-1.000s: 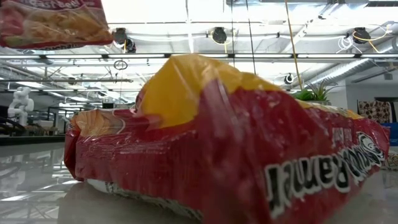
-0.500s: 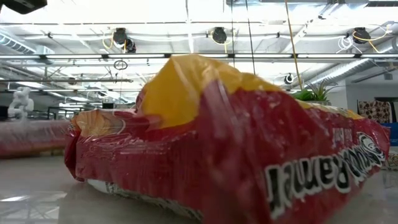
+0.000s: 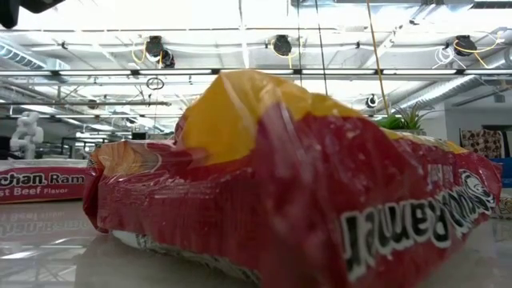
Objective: Sort Maruchan noodles
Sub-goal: Put the top red noodle pack into the white bin
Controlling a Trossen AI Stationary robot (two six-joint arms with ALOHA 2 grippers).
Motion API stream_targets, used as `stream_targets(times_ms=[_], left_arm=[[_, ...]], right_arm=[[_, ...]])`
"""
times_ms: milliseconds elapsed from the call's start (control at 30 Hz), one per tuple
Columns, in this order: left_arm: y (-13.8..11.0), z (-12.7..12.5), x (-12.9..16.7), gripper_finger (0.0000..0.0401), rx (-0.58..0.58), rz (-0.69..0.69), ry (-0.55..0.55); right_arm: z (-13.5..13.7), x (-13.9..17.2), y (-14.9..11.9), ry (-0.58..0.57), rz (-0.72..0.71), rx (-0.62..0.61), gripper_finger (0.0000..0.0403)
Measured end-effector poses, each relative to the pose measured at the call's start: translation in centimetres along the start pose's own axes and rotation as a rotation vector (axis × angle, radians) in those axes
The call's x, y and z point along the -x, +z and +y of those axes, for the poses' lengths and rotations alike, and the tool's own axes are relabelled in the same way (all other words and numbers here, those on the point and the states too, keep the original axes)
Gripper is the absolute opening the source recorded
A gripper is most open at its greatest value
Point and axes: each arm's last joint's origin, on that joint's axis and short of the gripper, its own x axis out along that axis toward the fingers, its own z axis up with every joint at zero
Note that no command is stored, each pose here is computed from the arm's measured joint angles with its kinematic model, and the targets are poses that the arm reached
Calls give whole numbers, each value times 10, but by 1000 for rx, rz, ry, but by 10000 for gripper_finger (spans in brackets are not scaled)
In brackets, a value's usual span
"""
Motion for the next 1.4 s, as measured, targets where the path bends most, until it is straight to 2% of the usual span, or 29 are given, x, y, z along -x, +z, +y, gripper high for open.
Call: stream_targets(times_ms=[233,300,367,400,533,733,967,1133,1267,1400], left_arm=[[8,-22,-45,93,24,107,80],[8,-26,-56,93,40,146,101],[7,-29,-63,93,41,188,102],[6,-30,-65,93,38,204,95],[7,-29,-66,93,50,194,109],[8,-28,-65,93,88,140,169],[6,-30,-63,93,233,156,141],[5,-32,-61,93,348,145,140],[2,-36,-59,93,349,129,144],[2,-36,-59,93,342,97,166]], right_arm=[[0,0,0,7,-6,-21,194],[4,-3,-1,74,-64,-50,194],[12,-12,-7,191,-137,-52,194],[16,-19,-10,235,-153,-49,191],[27,-58,-23,287,-91,-26,173],[47,-118,-31,517,-11,-9,145],[89,-178,-34,718,-6,64,145],[122,-206,-40,734,-9,153,154],[146,-219,-49,739,-16,229,163],[160,-228,-58,742,-2,237,175]])
